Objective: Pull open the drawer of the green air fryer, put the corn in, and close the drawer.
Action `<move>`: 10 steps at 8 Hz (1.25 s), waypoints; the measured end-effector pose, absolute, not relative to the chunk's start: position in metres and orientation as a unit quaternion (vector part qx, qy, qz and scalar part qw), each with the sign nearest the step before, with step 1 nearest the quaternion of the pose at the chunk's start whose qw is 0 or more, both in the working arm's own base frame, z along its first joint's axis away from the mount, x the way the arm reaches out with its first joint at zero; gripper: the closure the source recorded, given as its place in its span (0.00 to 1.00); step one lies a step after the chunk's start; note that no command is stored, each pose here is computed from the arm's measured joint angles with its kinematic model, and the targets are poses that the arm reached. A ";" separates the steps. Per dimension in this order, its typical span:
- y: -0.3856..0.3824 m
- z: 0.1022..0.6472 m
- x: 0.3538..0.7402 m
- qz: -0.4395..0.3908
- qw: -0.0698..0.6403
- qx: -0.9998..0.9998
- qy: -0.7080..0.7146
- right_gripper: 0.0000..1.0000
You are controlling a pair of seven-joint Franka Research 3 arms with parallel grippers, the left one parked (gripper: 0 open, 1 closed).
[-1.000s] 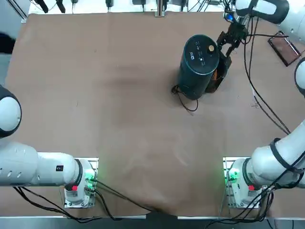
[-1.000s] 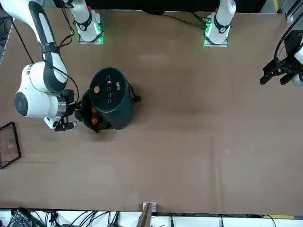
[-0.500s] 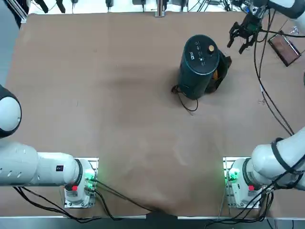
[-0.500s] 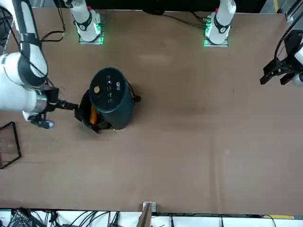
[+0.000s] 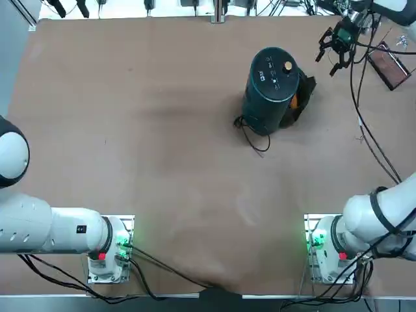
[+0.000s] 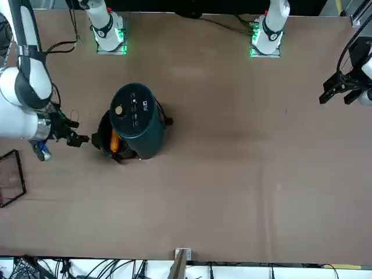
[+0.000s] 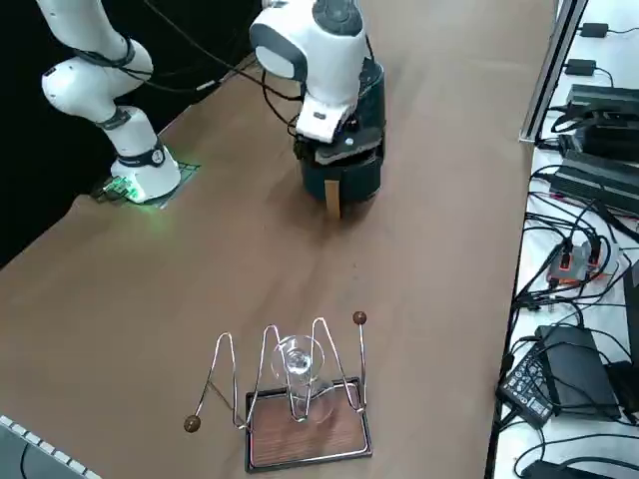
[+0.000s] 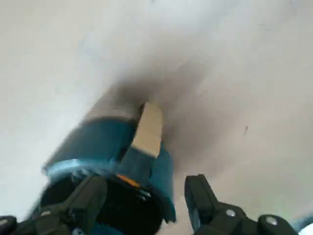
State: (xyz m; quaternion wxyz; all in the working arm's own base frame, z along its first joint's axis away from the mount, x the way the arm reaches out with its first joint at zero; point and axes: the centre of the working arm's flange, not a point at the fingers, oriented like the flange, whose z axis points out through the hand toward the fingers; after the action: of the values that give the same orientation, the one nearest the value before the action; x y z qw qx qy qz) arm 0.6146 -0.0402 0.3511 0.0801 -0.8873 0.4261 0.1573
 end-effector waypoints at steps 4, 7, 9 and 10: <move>-0.064 0.317 0.620 0.179 0.082 -0.796 0.572 0.02; -0.058 0.302 0.620 0.203 0.091 -0.761 0.610 0.01; -0.054 0.291 0.620 0.207 0.093 -0.755 0.615 0.01; -0.050 0.284 0.620 0.206 0.093 -0.755 0.615 0.00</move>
State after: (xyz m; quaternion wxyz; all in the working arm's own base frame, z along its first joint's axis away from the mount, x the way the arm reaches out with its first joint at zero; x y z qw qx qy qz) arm 0.6204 -0.0496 0.2844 0.0926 -0.7553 0.6152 0.2062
